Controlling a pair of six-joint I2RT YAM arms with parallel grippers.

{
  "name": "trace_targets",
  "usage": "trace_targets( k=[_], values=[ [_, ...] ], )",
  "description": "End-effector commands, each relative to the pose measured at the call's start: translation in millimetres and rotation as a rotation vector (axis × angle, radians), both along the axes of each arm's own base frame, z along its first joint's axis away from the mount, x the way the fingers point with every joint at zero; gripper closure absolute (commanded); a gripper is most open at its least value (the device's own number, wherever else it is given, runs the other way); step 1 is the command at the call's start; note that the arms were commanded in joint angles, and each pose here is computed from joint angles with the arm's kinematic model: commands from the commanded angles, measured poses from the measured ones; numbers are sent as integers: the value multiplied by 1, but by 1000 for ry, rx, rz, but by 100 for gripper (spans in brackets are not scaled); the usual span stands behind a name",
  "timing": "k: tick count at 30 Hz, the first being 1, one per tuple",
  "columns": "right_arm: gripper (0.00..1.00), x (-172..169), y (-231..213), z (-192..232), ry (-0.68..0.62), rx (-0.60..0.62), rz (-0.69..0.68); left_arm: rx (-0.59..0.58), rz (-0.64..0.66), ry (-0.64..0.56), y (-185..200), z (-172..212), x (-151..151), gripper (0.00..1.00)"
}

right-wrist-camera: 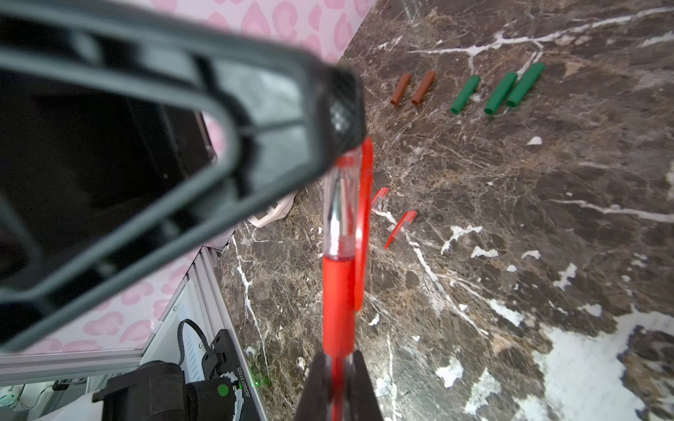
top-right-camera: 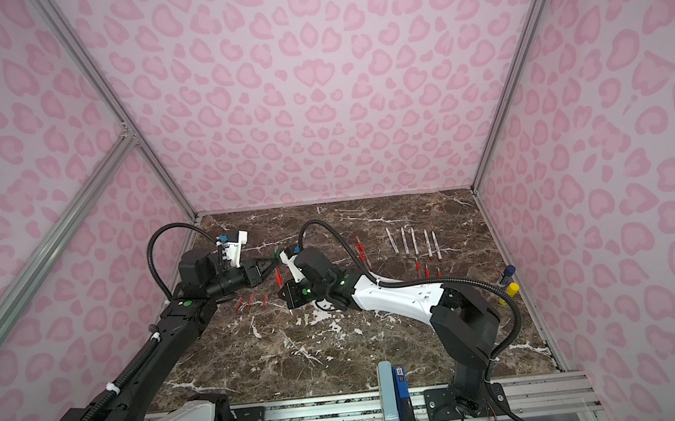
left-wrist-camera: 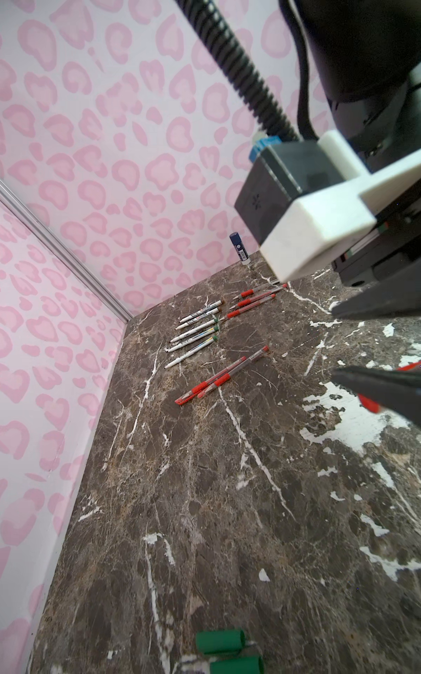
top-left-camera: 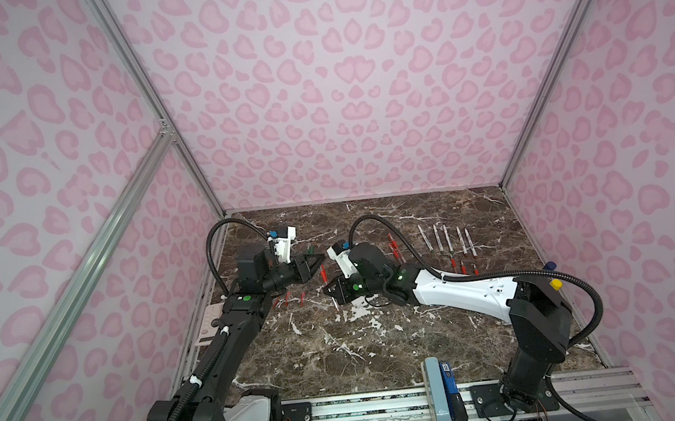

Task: Open the pen caps
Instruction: 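Hold the red cap with the left gripper while the right gripper pulls the pen away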

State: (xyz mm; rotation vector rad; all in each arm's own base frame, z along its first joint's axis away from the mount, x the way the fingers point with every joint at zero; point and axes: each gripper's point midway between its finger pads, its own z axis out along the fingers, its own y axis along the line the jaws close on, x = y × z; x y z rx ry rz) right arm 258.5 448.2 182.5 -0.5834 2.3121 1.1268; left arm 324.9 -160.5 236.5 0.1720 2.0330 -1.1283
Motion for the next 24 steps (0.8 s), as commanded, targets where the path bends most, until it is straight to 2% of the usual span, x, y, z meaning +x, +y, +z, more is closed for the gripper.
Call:
trace_targets(
  k=[1, 2, 4, 6, 7, 13, 17, 21, 24],
  values=[
    [100, 2, 8, 14, -51, 63, 14, 19, 14, 0, 2, -5, 2, 82],
    [100, 2, 8, 14, -48, 65, 15, 22, 17, 0, 2, -6, 2, 74],
    [100, 2, 7, 15, -49, 47, 18, 42, 37, 2, 6, -8, 3, 52],
    [100, 3, 3, 15, -60, 38, 6, 63, 49, 2, 9, -6, 3, 42],
    [100, 4, 1, 14, -63, 43, -1, 67, 53, -9, 10, -3, 3, 41],
    [100, 2, -5, 8, -42, 48, -11, 42, 98, -24, 25, 14, 12, 40],
    [100, 2, -2, 16, -52, 74, 1, 17, 78, -14, 22, 0, 8, 40],
    [100, 4, -1, 27, -73, 90, -2, 10, 17, 15, 8, -11, -3, 47],
    [100, 3, 2, 28, -70, 99, 9, 10, 1, 2, 4, -11, -6, 60]
  ],
)
